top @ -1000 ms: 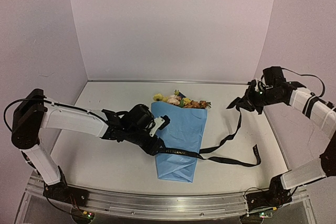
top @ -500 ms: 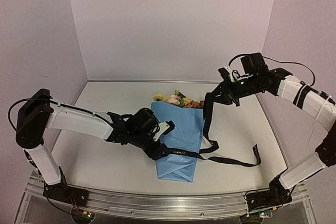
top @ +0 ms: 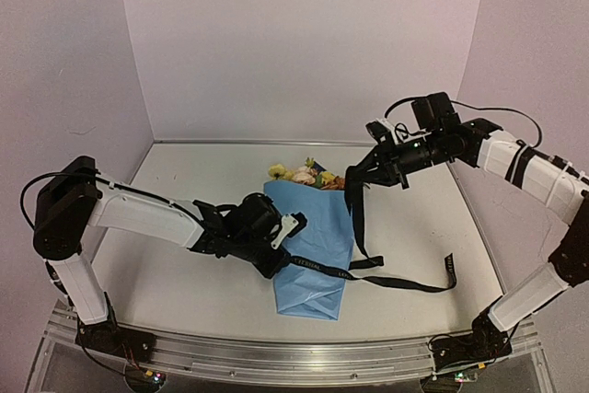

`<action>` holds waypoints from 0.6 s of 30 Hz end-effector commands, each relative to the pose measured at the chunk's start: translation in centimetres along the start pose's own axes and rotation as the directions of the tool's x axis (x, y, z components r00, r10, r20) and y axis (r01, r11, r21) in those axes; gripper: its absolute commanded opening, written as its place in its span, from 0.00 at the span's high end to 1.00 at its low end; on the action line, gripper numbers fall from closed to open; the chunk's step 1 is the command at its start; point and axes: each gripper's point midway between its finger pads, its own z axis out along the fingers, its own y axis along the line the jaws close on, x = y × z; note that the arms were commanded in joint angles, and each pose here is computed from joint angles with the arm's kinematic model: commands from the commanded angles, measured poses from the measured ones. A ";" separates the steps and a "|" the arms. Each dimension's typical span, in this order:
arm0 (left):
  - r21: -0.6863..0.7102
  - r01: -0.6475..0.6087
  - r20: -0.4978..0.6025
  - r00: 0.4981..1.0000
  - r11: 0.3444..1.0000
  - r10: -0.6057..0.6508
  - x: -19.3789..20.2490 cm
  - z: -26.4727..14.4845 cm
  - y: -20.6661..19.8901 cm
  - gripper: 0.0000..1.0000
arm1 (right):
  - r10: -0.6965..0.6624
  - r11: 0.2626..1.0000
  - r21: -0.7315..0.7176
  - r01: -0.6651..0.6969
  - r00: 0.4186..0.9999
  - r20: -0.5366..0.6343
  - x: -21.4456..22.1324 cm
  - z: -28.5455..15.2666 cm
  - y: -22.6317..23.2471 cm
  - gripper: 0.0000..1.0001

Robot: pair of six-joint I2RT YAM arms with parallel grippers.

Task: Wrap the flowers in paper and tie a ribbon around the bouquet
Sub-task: Cross the ribbon over the folded bouquet.

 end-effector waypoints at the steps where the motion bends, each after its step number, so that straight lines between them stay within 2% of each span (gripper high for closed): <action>1: 0.004 0.074 0.164 0.984 0.997 -0.074 -4.9 -1.8 1.2 1.00 | -0.012 0.992 -0.129 0.002 0.997 -0.075 0.2 0.7 2.5 1.00; 9: 0.075 0.155 0.219 0.961 0.985 -0.168 -7.0 -1.8 3.2 1.00 | 0.020 0.977 -0.209 -0.050 0.989 -0.146 -2.1 2.5 4.6 1.00; 18: 0.140 0.224 0.251 0.934 0.964 -0.254 -8.4 -2.3 5.4 0.99 | 0.059 0.969 -0.208 -0.133 0.943 -0.327 1.5 7.4 3.3 1.00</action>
